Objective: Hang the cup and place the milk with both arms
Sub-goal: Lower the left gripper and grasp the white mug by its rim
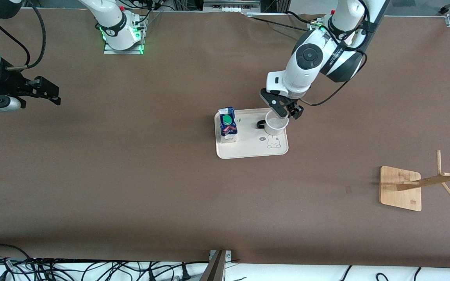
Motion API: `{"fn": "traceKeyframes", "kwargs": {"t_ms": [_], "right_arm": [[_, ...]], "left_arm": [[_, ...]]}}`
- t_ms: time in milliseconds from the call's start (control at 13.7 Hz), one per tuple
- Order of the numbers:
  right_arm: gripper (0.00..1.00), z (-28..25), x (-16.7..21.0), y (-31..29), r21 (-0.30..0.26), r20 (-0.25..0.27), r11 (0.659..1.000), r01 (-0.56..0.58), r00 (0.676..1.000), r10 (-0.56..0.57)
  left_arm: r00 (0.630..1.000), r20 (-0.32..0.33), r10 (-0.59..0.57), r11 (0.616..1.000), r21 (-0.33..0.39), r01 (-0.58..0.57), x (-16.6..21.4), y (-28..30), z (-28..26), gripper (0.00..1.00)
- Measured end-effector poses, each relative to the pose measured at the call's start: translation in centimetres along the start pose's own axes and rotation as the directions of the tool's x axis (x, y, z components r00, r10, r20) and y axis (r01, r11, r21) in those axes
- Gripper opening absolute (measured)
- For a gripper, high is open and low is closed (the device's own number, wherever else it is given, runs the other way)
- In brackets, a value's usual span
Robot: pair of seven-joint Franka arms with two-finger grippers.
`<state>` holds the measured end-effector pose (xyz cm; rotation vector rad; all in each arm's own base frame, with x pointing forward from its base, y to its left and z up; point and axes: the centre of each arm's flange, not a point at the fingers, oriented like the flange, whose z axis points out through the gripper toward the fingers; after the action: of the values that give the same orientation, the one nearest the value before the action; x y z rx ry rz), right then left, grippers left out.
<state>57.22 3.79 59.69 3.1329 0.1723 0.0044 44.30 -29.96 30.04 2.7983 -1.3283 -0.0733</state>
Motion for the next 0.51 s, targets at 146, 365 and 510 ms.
{"fn": "traceKeyframes", "kwargs": {"t_ms": [146,365,510], "right_arm": [[1.0,0.0,0.0,0.0,0.0,0.0,1.0,0.0,1.0,0.0],[1.0,0.0,0.0,0.0,0.0,0.0,1.0,0.0,1.0,0.0],[1.0,0.0,0.0,0.0,0.0,0.0,1.0,0.0,1.0,0.0]], "left_arm": [[0.999,0.002,0.034,0.999,0.02,-0.034,0.0,0.4,0.7,0.81],[0.998,0.0,0.06,0.997,0.038,-0.06,0.1,0.4,1.0,0.77],[0.995,-0.002,0.097,0.993,0.061,-0.097,0.5,0.5,1.7,0.7]]}}
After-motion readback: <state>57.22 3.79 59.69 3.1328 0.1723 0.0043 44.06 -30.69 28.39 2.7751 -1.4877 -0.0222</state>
